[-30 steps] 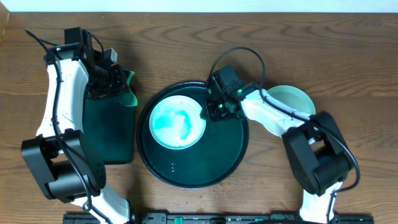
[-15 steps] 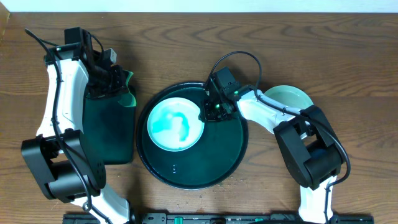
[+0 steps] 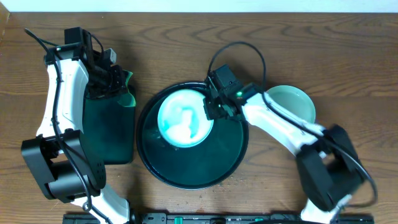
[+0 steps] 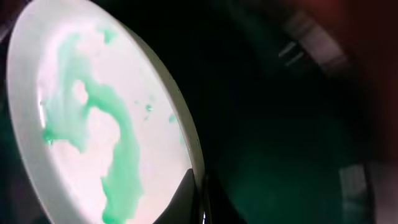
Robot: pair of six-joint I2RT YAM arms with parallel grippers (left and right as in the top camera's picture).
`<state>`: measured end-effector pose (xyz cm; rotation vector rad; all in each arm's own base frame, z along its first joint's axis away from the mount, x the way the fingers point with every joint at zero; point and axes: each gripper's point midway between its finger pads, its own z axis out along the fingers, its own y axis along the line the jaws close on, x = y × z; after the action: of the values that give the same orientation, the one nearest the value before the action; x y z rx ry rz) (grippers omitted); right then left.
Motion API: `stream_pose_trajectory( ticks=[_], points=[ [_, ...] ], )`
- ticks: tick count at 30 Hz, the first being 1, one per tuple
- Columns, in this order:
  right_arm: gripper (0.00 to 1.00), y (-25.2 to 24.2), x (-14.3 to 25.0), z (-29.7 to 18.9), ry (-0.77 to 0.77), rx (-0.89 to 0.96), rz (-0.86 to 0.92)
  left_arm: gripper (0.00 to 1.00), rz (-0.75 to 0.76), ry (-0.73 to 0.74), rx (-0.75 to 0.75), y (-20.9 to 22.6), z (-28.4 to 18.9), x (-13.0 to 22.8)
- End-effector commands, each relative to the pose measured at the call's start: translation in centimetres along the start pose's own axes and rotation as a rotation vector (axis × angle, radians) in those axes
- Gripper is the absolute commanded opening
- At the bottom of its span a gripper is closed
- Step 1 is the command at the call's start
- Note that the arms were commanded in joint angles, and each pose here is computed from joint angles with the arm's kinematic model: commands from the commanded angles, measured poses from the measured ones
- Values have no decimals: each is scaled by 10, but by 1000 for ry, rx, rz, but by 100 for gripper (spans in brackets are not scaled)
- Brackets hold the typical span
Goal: Clean dirty plates on tray and stack at the side
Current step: 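Lift the plate with the right gripper and tilt it off the tray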
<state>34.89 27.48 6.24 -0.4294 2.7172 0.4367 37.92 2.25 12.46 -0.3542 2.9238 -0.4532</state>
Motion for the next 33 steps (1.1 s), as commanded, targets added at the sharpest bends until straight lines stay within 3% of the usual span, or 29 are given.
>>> stream_pose_trajectory(
  ticks=[1,11,22,30,33],
  points=[
    [1,-13,-30,-47,-185,267,-146,7,-2,-14,-20,2,-4,-3],
    [1,4,-42,-120,-441,731,-350,7,-2,-14,-20,2,-4,-3],
    [1,46,-39,-184,-677,1056,-457,8,-2,-13,-20,2,-4,-2],
    [1,58,-42,-192,-710,1071,-474,7,-4,-8,-21,3,-4,-1],
    [1,64,-38,-161,-625,913,-538,7,-4,-6,-21,3,-3,-1]
  ],
)
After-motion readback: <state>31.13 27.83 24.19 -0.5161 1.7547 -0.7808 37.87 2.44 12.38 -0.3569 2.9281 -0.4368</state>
